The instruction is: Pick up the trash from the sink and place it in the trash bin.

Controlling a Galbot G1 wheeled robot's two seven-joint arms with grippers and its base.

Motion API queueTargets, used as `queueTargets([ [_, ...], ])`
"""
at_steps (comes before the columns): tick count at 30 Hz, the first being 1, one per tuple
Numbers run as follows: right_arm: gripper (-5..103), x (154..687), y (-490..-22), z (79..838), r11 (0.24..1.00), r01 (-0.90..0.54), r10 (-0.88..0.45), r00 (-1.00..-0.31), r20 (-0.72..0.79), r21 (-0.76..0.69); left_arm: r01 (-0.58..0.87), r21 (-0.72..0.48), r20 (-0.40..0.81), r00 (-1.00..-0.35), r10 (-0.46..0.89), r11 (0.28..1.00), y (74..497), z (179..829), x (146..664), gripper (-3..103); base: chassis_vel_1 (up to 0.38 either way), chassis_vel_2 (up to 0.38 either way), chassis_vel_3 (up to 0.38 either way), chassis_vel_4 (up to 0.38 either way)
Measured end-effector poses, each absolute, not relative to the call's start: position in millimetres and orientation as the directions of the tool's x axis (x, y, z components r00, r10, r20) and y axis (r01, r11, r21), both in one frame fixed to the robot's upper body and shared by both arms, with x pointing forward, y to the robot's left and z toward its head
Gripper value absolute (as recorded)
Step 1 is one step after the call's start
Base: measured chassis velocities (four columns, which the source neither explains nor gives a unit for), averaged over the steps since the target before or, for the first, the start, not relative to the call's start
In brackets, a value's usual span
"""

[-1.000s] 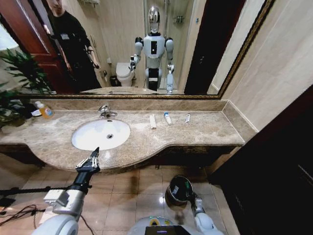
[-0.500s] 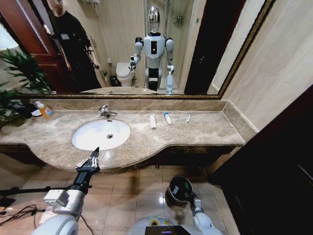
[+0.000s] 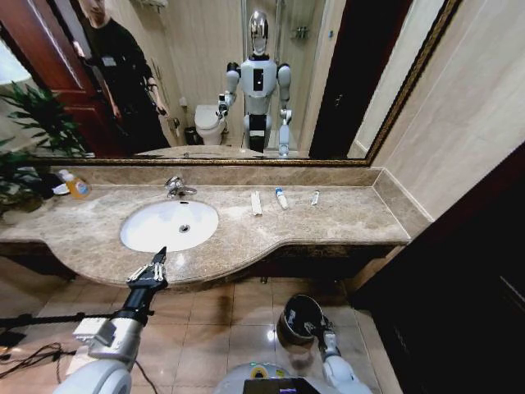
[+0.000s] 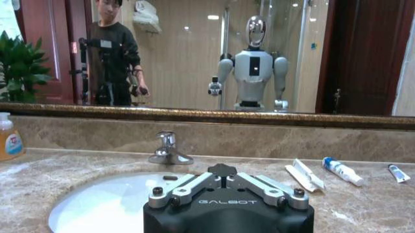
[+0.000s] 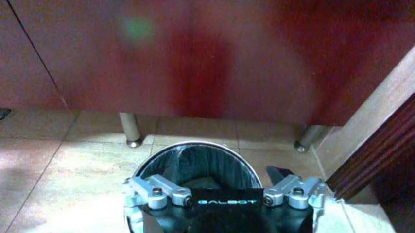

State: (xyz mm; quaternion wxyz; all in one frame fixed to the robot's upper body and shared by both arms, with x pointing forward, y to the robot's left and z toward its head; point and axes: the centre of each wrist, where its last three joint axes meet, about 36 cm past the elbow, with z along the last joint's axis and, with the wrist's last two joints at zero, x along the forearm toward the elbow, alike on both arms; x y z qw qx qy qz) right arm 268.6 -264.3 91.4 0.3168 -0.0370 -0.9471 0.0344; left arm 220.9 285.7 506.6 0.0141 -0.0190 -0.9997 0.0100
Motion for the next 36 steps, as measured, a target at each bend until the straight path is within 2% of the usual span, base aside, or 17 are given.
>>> queueTargets([
  [3,100,268,-260,91,0.994,0.049,0.097,-0.799,0.594,-0.097,0.038,-0.02,0.028,-0.999,0.038,0.999,286,507,221,0,0.0,0.0,0.0,0.0],
  [16,100,264,-254,92,0.992,0.063,0.114,-0.803,0.585,-0.106,0.038,-0.021,0.028,-0.999,0.038,0.999,286,507,221,0,0.0,0.0,0.0,0.0],
  [25,100,268,-258,130,0.993,0.068,0.109,-0.854,0.509,-0.097,0.038,-0.02,0.028,-0.999,0.038,0.999,286,507,221,0,0.0,0.0,0.0,0.0],
  [36,100,270,-253,216,0.997,0.064,0.076,-0.927,0.367,-0.045,0.038,-0.021,0.028,-0.999,0.038,0.999,286,507,221,0,0.0,0.0,0.0,0.0],
])
